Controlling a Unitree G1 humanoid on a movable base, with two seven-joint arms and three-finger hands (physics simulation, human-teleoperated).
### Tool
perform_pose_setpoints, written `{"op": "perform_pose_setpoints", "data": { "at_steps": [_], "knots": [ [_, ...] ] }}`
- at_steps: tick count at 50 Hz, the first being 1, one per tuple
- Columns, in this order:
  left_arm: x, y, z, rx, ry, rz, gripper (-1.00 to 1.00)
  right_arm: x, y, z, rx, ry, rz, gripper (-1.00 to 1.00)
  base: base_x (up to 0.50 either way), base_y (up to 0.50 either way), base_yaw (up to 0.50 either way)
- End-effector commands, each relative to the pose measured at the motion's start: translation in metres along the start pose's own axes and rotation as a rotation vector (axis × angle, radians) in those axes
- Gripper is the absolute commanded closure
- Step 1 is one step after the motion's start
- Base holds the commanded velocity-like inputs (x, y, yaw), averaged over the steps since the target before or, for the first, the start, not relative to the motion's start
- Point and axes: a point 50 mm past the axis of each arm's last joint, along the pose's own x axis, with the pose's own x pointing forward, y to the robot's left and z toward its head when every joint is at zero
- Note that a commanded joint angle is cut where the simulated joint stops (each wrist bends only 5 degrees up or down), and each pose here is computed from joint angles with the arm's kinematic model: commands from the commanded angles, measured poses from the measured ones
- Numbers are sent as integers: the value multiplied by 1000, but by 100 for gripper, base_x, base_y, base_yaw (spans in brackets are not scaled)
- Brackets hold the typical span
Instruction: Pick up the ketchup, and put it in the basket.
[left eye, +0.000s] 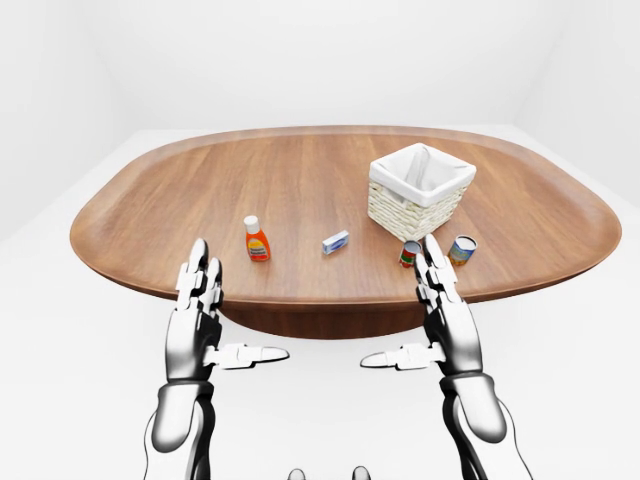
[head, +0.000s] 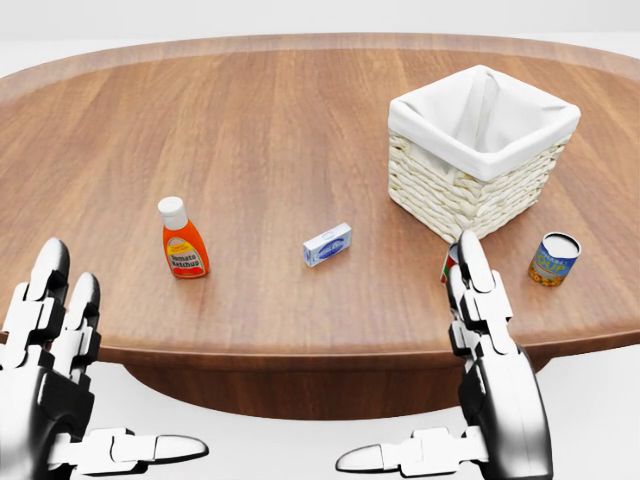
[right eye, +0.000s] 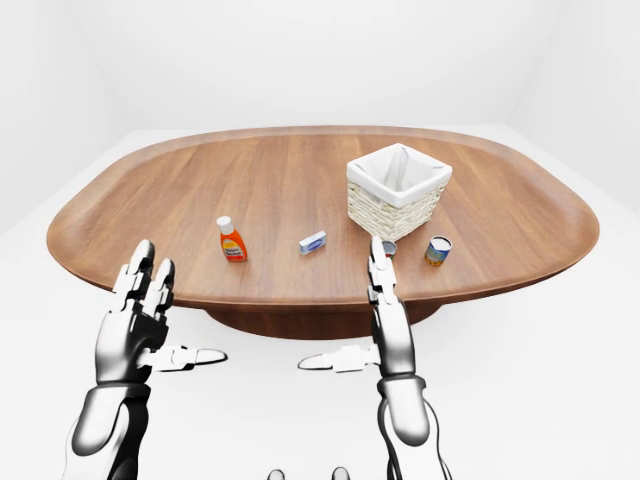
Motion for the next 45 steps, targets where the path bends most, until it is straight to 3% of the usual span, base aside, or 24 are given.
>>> {"op": "perform_pose_setpoints", "data": {
  "at_steps": [1,45],
  "knots": [
    [-1,1,1,-13,-12,2,-100,-2,1,1,2,-1,20,-100,0,0,0],
    [-3,-1,1,5,-23,1,-100,-7,3,6,8,-26,50,-100,47,7,0]
  ]
}}
